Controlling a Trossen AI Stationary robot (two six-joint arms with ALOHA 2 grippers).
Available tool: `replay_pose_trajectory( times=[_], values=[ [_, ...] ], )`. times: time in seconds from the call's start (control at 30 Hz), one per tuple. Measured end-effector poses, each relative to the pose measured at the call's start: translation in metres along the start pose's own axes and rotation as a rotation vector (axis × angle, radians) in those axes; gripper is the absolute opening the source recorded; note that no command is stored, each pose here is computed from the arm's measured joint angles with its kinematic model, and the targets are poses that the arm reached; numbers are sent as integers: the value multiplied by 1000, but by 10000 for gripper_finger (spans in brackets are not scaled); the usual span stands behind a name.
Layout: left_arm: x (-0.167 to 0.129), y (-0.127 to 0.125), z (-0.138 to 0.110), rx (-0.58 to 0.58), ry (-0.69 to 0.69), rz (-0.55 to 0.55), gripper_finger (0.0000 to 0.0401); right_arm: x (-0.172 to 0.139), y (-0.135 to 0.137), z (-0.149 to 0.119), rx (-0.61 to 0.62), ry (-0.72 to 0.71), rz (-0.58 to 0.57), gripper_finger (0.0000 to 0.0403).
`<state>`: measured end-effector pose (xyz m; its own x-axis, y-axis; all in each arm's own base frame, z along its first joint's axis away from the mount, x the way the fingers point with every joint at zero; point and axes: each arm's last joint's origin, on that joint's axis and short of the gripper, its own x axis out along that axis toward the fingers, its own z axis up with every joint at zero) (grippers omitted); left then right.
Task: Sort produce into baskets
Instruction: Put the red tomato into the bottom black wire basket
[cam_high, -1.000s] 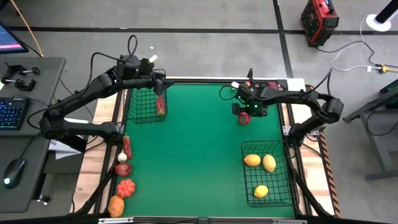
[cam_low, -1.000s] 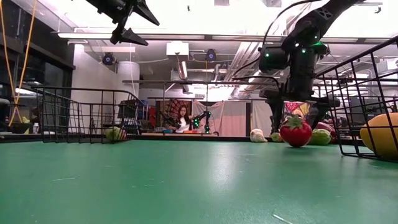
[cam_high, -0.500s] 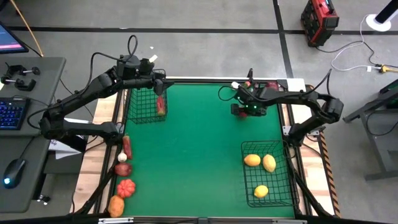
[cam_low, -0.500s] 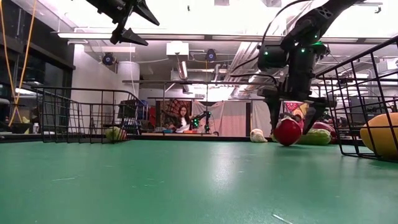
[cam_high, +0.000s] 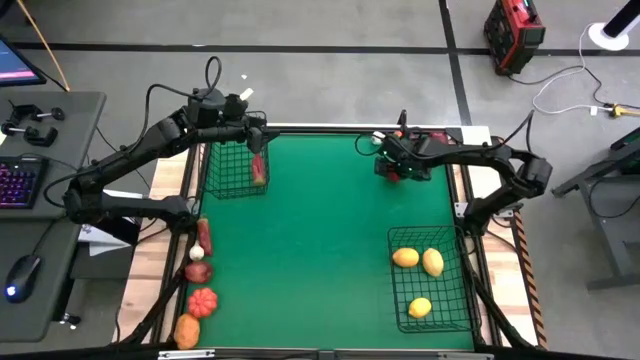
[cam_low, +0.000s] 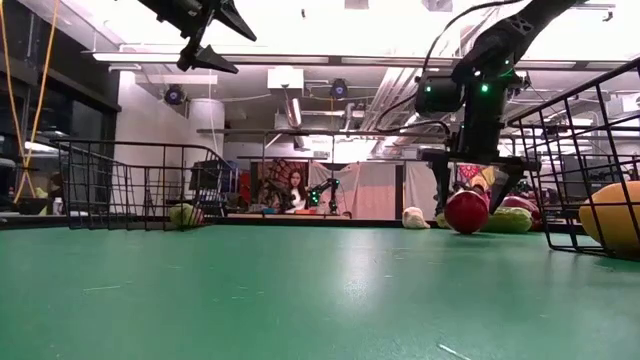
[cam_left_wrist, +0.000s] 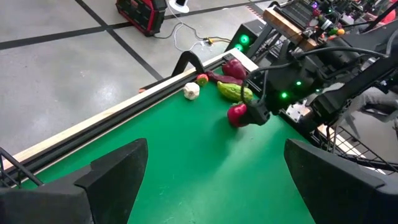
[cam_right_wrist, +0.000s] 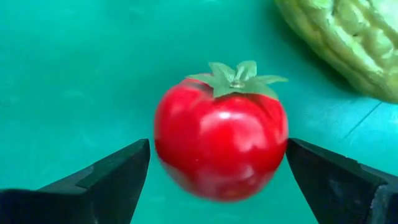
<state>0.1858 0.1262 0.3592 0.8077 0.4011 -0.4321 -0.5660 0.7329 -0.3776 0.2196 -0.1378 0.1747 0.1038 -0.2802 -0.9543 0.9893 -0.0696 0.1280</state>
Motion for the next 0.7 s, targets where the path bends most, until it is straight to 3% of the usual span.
replay_pose_trajectory(
  times=[0.47,0.7],
  values=[
    [0,0,0,0,1,-1,367,40,13,10,6,-22,22,369],
    [0,0,0,-1,1,-1,367,45,16,12,26,-72,11,369]
  ],
)
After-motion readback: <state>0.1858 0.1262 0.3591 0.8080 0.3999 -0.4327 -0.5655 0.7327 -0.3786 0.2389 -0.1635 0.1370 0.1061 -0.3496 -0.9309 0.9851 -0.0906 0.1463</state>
